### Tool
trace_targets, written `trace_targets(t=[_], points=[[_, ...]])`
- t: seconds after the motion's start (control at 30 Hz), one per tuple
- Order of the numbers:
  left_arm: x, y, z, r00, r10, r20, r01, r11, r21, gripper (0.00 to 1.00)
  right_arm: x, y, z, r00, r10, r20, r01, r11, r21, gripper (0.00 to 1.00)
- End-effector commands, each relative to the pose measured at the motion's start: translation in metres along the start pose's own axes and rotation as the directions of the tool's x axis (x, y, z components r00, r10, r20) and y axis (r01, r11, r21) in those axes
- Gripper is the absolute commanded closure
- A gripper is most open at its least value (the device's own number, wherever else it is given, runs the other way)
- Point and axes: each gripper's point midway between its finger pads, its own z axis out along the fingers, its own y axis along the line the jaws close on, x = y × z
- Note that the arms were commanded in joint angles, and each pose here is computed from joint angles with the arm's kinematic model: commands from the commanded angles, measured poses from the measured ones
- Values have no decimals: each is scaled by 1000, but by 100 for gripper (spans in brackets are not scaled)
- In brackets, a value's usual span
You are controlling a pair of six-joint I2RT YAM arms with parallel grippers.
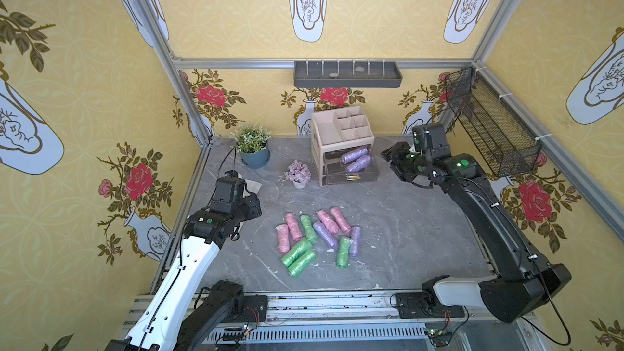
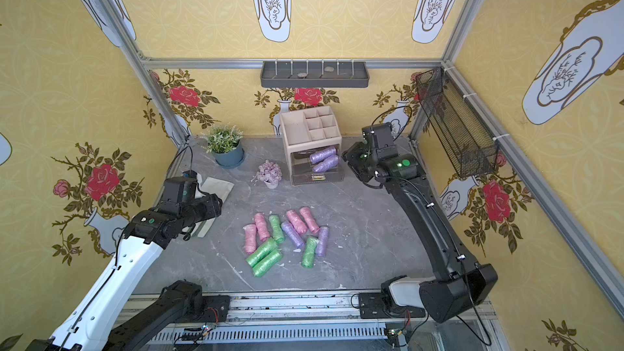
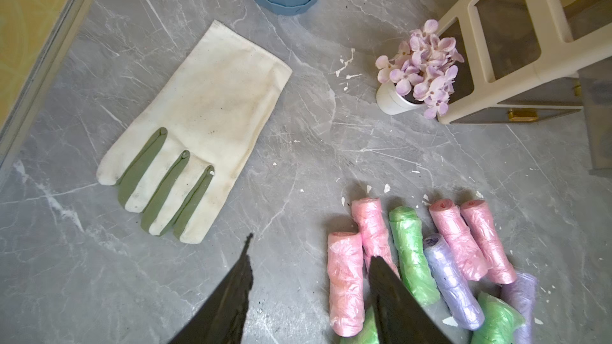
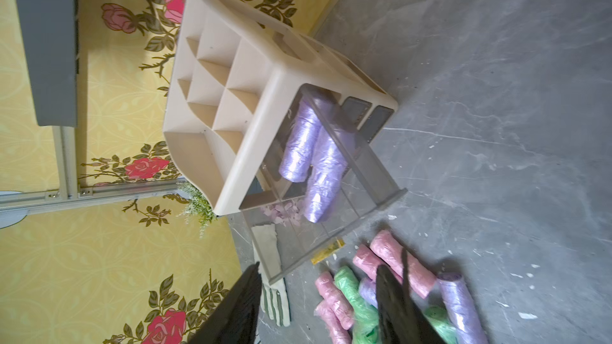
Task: Sort the rolls of trash bags by color and place them into the drawer
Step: Pick up the roll of trash bags from the center of the board.
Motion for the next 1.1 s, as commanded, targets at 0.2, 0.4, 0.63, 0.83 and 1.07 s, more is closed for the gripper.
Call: trace_targets(t=[0.2,0.4,0.63,0.83,1.07], points=[[14,6,4,1000,-10,-29,10,1000,-10,42,7,-52,-17,999,-24,-40,27,996,79,44],[21,6,11,999,-5,-52,5,1000,-7,42,27,-90,-13,997,-16,-70,24,993,119,45],[23,7,17,998,-1,-60,0,1000,-13,42,62,-131,0,992,18,-125,-2,992,127,48],[23,4,20,998,-1,-69,1,1000,-6,42,110,-154,29,968,37,-249,4,986,164,48],[23,5,18,998,-3,-59,3,1000,-2,42,156,-149,56,945,-37,-324,89,985,148,47]])
